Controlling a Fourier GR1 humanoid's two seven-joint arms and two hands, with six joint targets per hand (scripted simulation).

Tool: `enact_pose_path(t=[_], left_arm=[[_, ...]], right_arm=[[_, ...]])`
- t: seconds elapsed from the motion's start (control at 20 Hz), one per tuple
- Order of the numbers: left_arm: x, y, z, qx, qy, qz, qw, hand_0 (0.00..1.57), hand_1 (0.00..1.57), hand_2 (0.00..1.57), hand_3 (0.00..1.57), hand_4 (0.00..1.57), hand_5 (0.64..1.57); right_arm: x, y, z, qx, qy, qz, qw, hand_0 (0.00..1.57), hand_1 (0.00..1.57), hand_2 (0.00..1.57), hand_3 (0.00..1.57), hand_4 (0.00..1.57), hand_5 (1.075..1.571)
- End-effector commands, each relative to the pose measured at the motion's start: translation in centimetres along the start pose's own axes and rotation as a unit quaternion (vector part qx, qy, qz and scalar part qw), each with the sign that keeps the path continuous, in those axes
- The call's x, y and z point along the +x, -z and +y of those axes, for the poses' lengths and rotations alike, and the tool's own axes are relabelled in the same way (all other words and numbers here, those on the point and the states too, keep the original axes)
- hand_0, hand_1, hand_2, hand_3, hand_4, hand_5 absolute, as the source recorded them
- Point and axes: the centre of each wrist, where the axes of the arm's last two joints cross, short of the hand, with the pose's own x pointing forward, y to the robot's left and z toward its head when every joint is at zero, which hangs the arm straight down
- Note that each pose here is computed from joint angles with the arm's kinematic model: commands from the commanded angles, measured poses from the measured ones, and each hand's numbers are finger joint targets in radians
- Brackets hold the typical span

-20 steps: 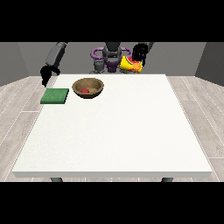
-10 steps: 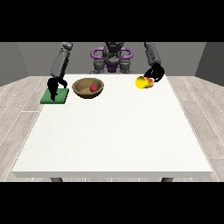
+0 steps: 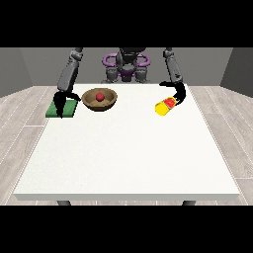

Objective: Pick the cup and pour the ball into the bowl, then pick the bowl and place it on the pad

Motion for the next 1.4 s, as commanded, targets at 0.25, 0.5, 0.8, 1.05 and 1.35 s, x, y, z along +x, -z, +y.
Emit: enact_pose_path(t=[0.25, 0.5, 0.8, 1.05, 1.35], left_arm=[[-0.5, -0.7, -0.5, -0.001, -0.046, 0.023, 0.999, 0.00, 0.00, 0.00, 0.00, 0.00, 0.674], [-4.7, -7.8, 1.3, 0.021, -0.036, 0.142, 0.989, 0.00, 0.00, 0.00, 0.00, 0.00, 0.669], [-6.2, -8.9, 2.8, 0.050, -0.042, 0.175, 0.982, 0.00, 0.00, 0.00, 0.00, 0.00, 0.695], [-4.1, -5.7, 1.9, 0.018, -0.046, 0.159, 0.986, 0.00, 0.00, 0.00, 0.00, 0.00, 0.690], [-1.9, -2.8, 2.3, -0.002, -0.047, 0.108, 0.993, 0.00, 0.00, 0.00, 0.00, 0.00, 0.701]], right_arm=[[-4.5, -0.8, 5.8, 0.008, 0.030, 0.079, 0.9964, 0.00, 0.00, 0.00, 0.00, 0.00, 1.568], [-4.8, -2.4, 5.9, 0.041, 0.064, 0.150, 0.9858, 0.00, 0.00, 0.00, 0.00, 0.00, 1.567], [-6.1, -2.0, 12.2, 0.068, 0.057, 0.216, 0.9722, 0.00, 0.00, 0.00, 0.00, 0.00, 1.570], [-8.9, -5.1, 13.7, 0.038, 0.056, 0.235, 0.9696, 0.00, 0.00, 0.00, 0.00, 0.00, 1.571], [-9.2, -4.4, 12.9, -0.022, 0.069, 0.203, 0.9765, 0.00, 0.00, 0.00, 0.00, 0.00, 1.569]])
